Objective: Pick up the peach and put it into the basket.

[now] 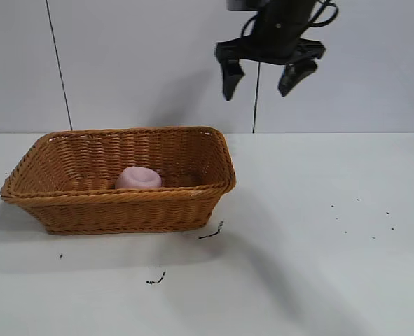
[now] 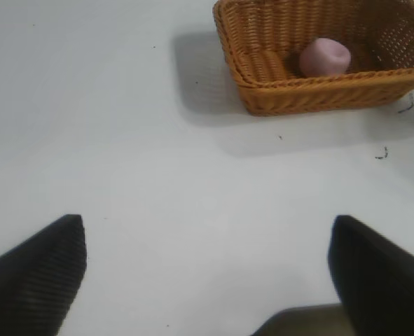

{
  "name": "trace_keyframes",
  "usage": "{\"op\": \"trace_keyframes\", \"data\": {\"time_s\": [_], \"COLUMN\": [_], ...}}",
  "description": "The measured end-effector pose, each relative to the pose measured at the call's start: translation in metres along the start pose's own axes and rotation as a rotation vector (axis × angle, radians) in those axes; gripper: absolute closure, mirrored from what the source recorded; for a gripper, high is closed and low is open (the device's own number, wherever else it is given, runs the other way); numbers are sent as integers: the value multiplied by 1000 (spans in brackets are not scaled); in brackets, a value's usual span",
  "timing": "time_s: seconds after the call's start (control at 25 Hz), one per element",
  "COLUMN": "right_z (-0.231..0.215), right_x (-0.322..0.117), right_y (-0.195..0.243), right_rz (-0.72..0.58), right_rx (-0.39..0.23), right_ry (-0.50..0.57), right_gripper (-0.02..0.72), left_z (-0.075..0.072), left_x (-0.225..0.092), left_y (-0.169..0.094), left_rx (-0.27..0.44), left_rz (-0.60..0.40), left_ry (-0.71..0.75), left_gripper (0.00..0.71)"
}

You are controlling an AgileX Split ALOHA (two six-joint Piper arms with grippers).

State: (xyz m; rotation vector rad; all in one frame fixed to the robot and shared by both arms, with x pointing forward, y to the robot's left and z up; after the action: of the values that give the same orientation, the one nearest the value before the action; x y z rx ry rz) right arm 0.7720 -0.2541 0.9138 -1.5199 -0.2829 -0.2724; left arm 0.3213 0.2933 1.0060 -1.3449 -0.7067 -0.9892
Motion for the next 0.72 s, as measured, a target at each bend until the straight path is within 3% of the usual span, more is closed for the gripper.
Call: {"op": "trace_keyframes", "data": {"time_s": [0.2,0.4,0.72], "right_z": [-26,-16,-5], "right_x": [-7,-6,-12], "right_y": [-1,-7,-59], "right_rz": [46,36,-14], "right_rx": [-14,12,39], "right_ry": [47,35,14], "right_gripper": [14,14,14], "left_z": [0,0,0], "left_x": [0,0,0], "left_y": [0,0,0], "left_rx": [0,0,0], "left_rz": [0,0,0], "left_ry": [0,0,0], "left_gripper": [18,18,18]}}
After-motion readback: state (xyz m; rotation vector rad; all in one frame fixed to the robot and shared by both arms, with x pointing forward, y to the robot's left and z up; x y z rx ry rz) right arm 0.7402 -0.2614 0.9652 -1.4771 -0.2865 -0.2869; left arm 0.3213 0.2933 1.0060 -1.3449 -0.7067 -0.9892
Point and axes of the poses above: a point on each arm's last joint axis where the gripper is mounted, y pointing out along that axis toward the gripper, z along the wrist's bending axis when the last joint is at zero, x = y × z, the point moved 10 cm from there along y, pointing out along that axis toward the gripper, and after that the axes turned 6 degrees about y, right-handed, at the moved point
